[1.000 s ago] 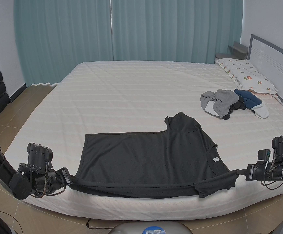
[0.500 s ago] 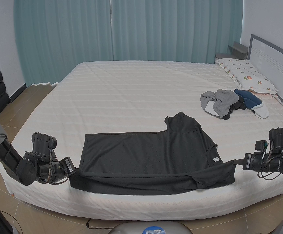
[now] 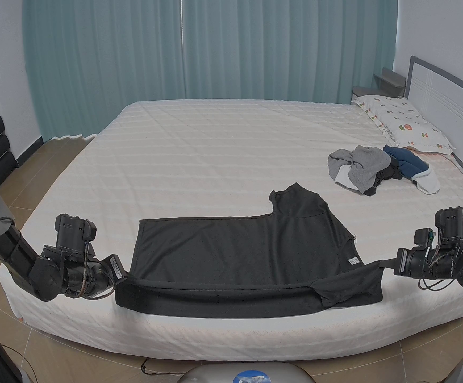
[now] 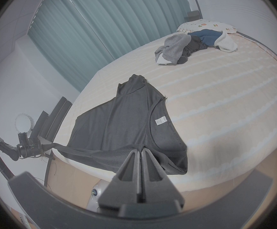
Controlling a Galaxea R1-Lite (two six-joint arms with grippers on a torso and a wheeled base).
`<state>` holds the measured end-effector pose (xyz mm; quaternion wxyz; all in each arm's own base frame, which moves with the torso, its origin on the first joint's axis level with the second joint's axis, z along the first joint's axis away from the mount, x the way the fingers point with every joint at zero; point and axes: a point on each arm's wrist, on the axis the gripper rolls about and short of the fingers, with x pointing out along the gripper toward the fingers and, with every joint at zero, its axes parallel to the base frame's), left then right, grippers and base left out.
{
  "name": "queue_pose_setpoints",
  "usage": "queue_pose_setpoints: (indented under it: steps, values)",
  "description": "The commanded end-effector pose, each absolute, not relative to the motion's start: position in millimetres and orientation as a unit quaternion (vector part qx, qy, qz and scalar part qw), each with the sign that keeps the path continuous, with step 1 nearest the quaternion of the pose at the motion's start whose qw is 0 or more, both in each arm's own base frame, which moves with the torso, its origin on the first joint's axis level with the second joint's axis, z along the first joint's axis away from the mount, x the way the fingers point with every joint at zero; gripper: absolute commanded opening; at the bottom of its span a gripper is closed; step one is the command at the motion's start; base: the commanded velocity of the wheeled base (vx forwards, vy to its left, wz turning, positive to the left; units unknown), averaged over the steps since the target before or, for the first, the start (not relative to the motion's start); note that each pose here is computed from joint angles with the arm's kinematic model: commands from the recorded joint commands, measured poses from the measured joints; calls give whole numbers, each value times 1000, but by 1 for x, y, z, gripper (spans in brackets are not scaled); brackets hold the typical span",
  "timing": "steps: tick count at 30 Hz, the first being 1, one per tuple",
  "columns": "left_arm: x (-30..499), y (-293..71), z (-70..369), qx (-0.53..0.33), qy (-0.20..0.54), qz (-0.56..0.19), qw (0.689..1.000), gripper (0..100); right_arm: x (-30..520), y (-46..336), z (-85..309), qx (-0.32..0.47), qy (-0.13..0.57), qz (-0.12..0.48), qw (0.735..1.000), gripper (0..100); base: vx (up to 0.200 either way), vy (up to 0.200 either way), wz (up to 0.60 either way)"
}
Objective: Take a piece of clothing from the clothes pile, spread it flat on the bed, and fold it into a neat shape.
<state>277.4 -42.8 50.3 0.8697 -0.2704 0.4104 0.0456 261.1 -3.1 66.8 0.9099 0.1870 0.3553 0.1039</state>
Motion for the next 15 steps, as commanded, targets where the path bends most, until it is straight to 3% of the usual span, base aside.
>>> queue_pose_setpoints:
  steps: [1, 15]
  values:
    - [282, -44, 51, -271, 406, 44, 871, 0, 265, -3, 63, 188, 360, 103, 908, 0, 0, 0, 0]
    - [310, -46, 38, -270, 433, 57, 858, 0, 295, -4, 38, 195, 361, 93, 907, 0, 0, 0, 0]
